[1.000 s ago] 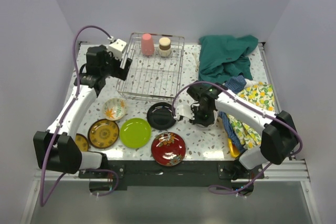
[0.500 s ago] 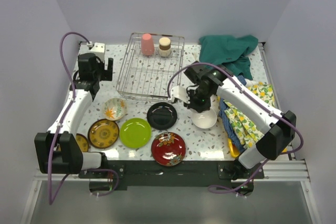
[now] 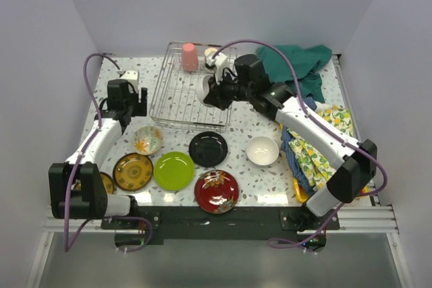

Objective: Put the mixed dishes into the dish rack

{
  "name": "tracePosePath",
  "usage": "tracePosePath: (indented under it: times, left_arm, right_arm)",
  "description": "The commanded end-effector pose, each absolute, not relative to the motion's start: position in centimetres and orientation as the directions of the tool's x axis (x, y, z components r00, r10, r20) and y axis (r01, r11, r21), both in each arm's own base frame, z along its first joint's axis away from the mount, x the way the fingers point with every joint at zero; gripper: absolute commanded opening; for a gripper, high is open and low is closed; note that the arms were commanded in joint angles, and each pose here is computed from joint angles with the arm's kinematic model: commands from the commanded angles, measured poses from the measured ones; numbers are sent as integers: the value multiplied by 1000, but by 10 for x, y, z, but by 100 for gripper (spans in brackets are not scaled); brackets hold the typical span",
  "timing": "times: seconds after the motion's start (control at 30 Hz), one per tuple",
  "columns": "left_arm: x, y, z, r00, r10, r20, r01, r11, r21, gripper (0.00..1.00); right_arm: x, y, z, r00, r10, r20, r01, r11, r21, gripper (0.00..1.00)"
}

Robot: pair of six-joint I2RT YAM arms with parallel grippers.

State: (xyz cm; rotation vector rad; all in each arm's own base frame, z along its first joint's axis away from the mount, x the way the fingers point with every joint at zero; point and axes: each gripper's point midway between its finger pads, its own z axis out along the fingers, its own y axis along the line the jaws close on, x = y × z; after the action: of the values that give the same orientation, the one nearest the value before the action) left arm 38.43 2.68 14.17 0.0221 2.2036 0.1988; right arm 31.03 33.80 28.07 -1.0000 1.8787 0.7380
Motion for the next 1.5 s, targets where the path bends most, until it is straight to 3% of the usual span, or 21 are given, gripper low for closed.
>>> tracePosePath:
  times: [0.0,0.13,0.33,0.73,0.97,1.47]
  left_arm:
    - [383,9,133,-601,65,-797,11,997,73,80]
    - [376,6,129,-619,53,-784,15,998,56,80]
    - [368,15,131,-639,53,-768,-21,996,85,81]
    - [378,11,129,-655,22,-755,-31,998,56,81]
    - [376,12,124,-668,34,-743,-22,998,65,82]
    - [366,11,113,-687,40,-725,-11,998,66,82]
  right_arm:
    - [335,400,341,-355,73,-932,-846,398,354,0]
    - [360,429,340,-464,251,-849,-783,332,526,0]
    - [404,458,301,-590,367,-719,-648,317,693,0]
    - [453,472,225,-673,394,-627,-511,366,778,0]
    - [455,477,191,-726,389,-567,-451,353,820,0]
    - [445,491,186,-758,346,-553,-489,260,833,0]
